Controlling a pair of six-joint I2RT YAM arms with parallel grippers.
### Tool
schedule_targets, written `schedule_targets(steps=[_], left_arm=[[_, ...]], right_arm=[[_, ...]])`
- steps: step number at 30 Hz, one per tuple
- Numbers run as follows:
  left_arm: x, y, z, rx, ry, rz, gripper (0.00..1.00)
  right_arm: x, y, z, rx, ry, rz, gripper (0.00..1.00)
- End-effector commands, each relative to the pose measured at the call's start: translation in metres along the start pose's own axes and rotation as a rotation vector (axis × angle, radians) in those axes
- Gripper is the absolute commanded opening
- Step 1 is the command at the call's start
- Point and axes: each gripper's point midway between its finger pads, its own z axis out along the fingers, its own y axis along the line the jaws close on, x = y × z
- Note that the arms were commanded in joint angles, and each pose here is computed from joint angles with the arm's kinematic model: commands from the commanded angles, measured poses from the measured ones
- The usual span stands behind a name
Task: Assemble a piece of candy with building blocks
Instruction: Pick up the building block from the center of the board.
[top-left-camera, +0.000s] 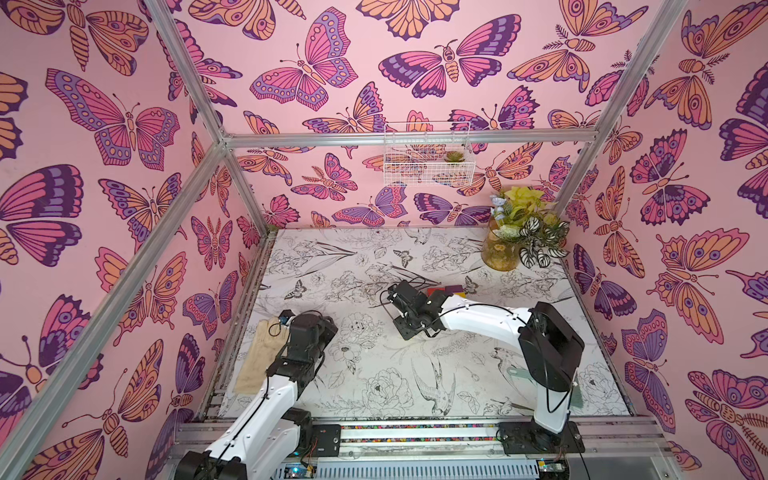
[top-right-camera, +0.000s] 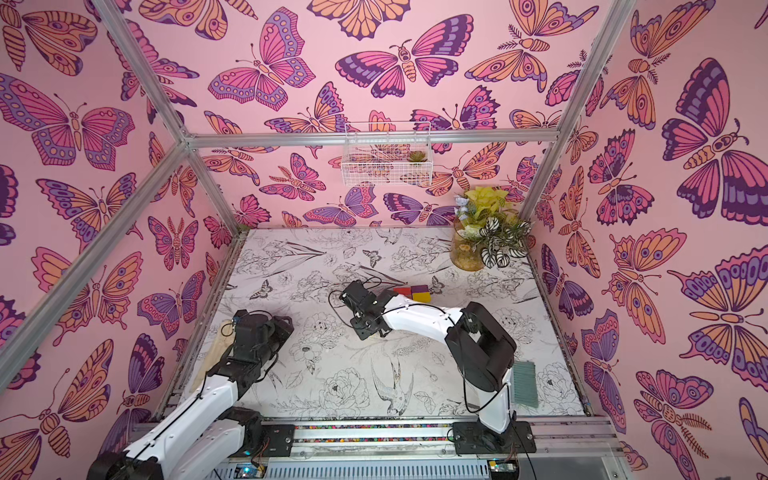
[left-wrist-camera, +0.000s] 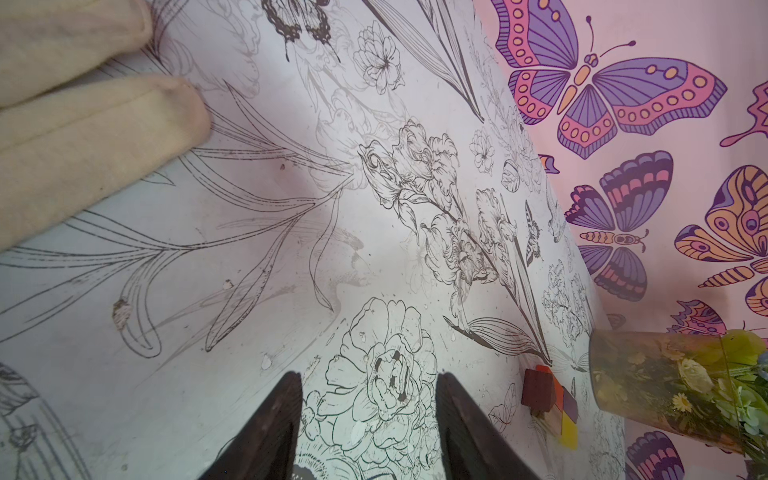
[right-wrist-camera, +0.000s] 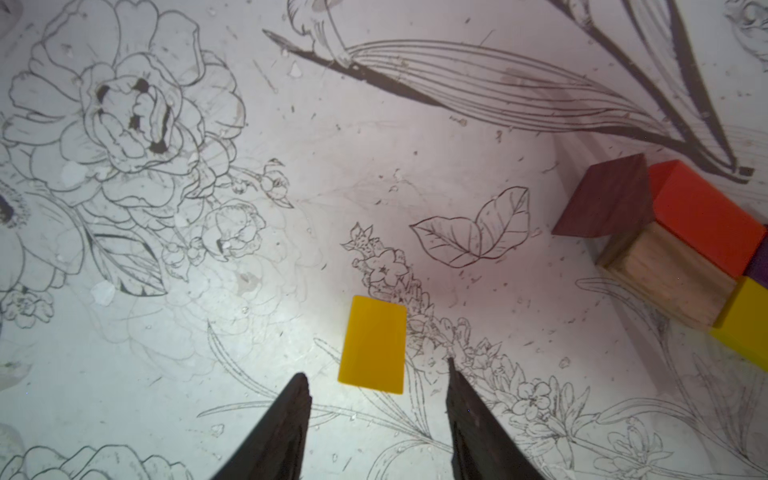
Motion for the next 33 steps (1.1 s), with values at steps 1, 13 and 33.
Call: schedule_targets(steps=[1, 13, 33], left_arm=[[0.000, -0.002, 0.001, 0.007, 0.007, 0.003, 0.55], [0.001, -0.003, 0.002, 0.010, 0.011, 0.004, 0.55], [0.001, -0.002, 0.002, 0.006, 0.015, 0.007, 0.55]], right_arm=[[0.003, -0.002, 0.001, 0.024, 0.027, 0.016, 0.56], [0.013, 0.000, 0.017, 0.029, 0.082, 0.025, 0.54], [0.019, -0.006, 0.022, -0.032, 0.105, 0.145, 0.43]])
